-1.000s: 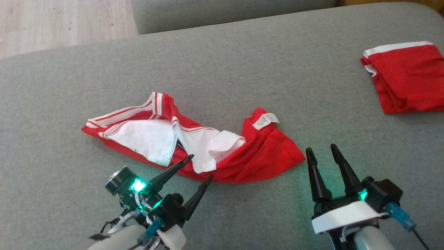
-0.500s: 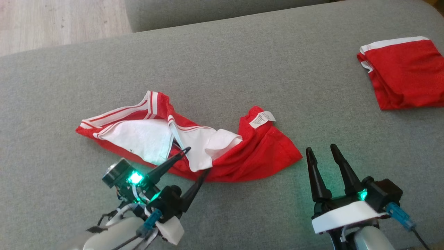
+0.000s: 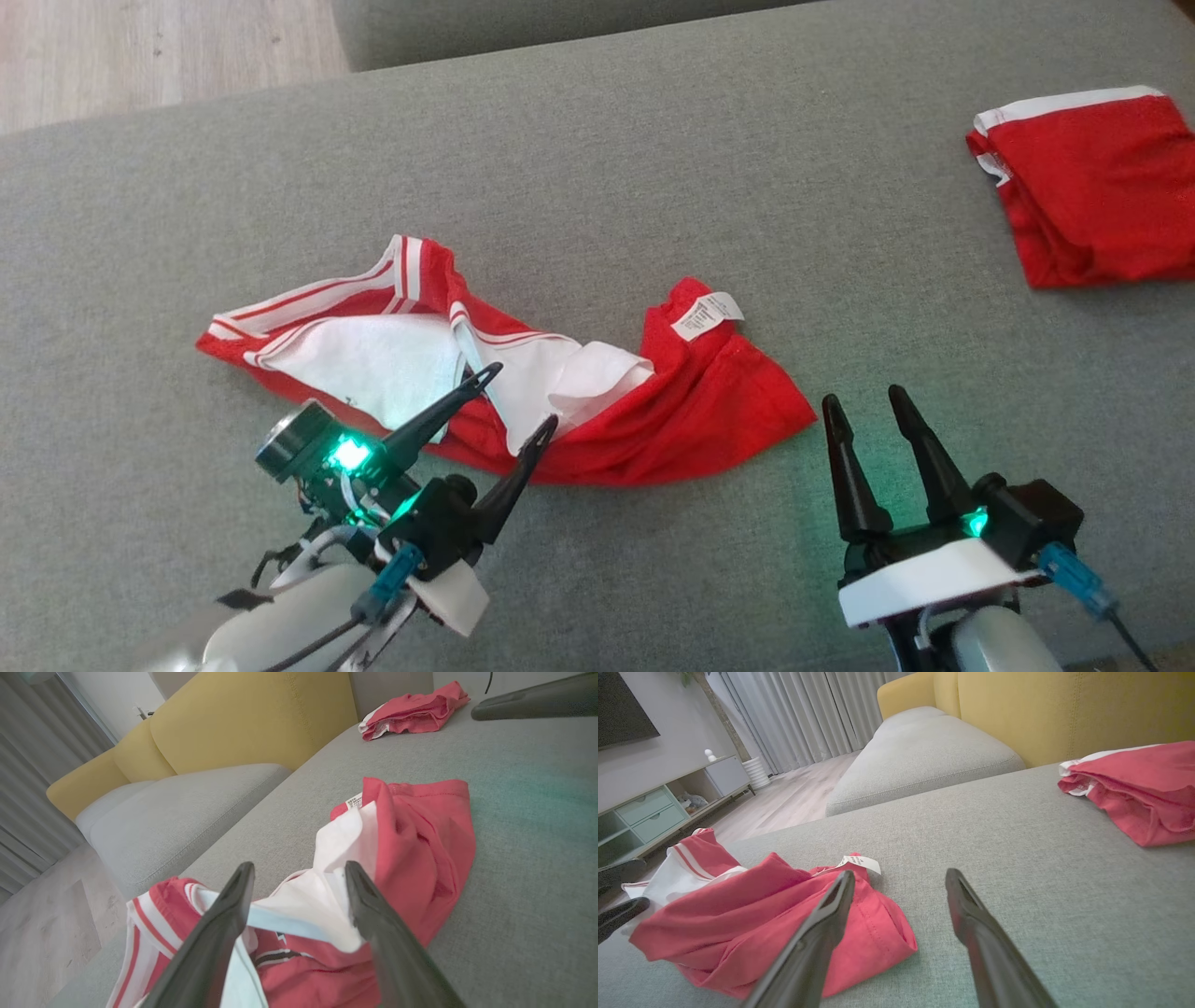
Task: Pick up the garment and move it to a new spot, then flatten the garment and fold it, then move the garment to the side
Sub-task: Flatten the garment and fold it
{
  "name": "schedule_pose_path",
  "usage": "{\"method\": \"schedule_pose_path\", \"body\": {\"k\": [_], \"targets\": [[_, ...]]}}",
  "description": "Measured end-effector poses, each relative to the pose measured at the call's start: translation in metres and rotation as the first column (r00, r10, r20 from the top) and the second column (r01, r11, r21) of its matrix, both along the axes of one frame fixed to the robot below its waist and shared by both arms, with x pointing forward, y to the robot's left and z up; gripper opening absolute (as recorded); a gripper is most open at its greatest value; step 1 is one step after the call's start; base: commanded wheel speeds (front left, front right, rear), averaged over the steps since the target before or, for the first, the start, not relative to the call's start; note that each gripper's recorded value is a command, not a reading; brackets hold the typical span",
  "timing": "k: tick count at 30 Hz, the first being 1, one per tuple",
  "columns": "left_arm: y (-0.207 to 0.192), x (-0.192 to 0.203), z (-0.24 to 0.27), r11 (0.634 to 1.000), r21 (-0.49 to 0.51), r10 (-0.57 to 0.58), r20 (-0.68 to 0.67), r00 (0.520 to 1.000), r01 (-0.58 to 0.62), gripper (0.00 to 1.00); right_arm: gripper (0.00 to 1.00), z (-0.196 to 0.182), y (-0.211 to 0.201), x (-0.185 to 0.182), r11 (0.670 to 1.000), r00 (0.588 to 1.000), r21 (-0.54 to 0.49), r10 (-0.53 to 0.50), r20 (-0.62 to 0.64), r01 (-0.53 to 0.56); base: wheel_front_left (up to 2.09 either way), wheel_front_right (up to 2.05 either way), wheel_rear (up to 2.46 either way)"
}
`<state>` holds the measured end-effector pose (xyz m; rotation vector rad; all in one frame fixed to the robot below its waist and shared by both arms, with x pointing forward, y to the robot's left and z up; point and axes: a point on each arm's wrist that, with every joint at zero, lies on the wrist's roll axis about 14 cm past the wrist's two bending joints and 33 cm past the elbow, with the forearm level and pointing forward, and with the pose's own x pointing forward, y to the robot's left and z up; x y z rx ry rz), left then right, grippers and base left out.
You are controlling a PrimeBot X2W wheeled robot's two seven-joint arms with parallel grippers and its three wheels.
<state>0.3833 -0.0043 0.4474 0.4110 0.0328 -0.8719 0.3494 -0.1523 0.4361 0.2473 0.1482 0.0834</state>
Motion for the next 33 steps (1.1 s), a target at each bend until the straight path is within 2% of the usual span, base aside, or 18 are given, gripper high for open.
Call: {"method": "schedule_pose_path", "body": {"k": [11, 12, 14, 15, 16, 22, 24, 27, 30, 33], "targets": [[-0.004, -0.008, -0.012, 0.999, 0.015, -0.037, -0.045, 0.998, 0.038, 1.00, 1.00, -0.003, 0.000, 0.002, 1.000, 1.000, 0.000, 0.001, -0.010, -0.001, 0.00, 0.00, 0.00], [-0.004, -0.008, -0.012, 0.999, 0.016, -0.039, -0.046, 0.998, 0.040, 0.88, 1.00, -0.003, 0.000, 0.002, 1.000, 1.000, 0.000, 0.001, -0.010, -0.001, 0.00, 0.00, 0.00], [-0.005, -0.009, -0.013, 0.999, 0.017, -0.047, -0.050, 0.998, 0.048, 0.39, 1.00, -0.003, 0.000, 0.002, 1.000, 1.000, 0.000, 0.001, -0.010, -0.001, 0.00, 0.00, 0.00], [-0.005, -0.010, -0.013, 0.999, 0.017, -0.048, -0.052, 0.997, 0.049, 0.27, 1.00, -0.003, 0.000, 0.002, 1.000, 1.000, 0.000, 0.000, -0.010, 0.000, 0.00, 0.00, 0.00], [-0.005, -0.010, -0.014, 0.998, 0.018, -0.053, -0.055, 0.997, 0.054, 0.00, 1.00, -0.003, 0.000, 0.002, 1.000, 1.000, -0.001, 0.000, -0.010, 0.000, 0.00, 0.00, 0.00], [-0.007, -0.014, -0.016, 0.996, 0.029, -0.077, -0.063, 0.995, 0.079, 0.00, 1.00, -0.002, -0.001, 0.001, 1.000, 1.000, -0.001, -0.003, -0.007, 0.002, 0.00, 0.00, 0.00], [-0.008, -0.011, -0.005, 0.998, 0.001, -0.066, -0.032, 0.997, 0.066, 0.00, 1.00, -0.002, 0.001, 0.002, 1.000, 1.000, 0.000, 0.003, -0.005, -0.003, 0.00, 0.00, 0.00], [0.006, 0.010, 0.025, 0.999, -0.044, 0.009, 0.078, 0.997, -0.006, 0.00, 1.00, -0.003, 0.004, 0.005, 1.000, 1.000, -0.004, 0.022, -0.006, -0.022, 0.00, 0.00, 0.00], [0.045, 0.043, 0.067, 0.991, -0.058, 0.128, 0.236, 0.963, -0.117, 0.00, 1.00, -0.001, 0.002, 0.014, 0.999, 0.999, -0.024, 0.043, 0.005, -0.043, 0.00, 0.00, 0.00], [0.090, 0.066, 0.109, 0.972, -0.071, 0.233, 0.374, 0.898, -0.222, 0.00, 1.00, 0.004, 0.000, 0.031, 0.995, 0.996, -0.056, 0.084, 0.023, -0.083, 0.00, 0.00, 0.00]]}}
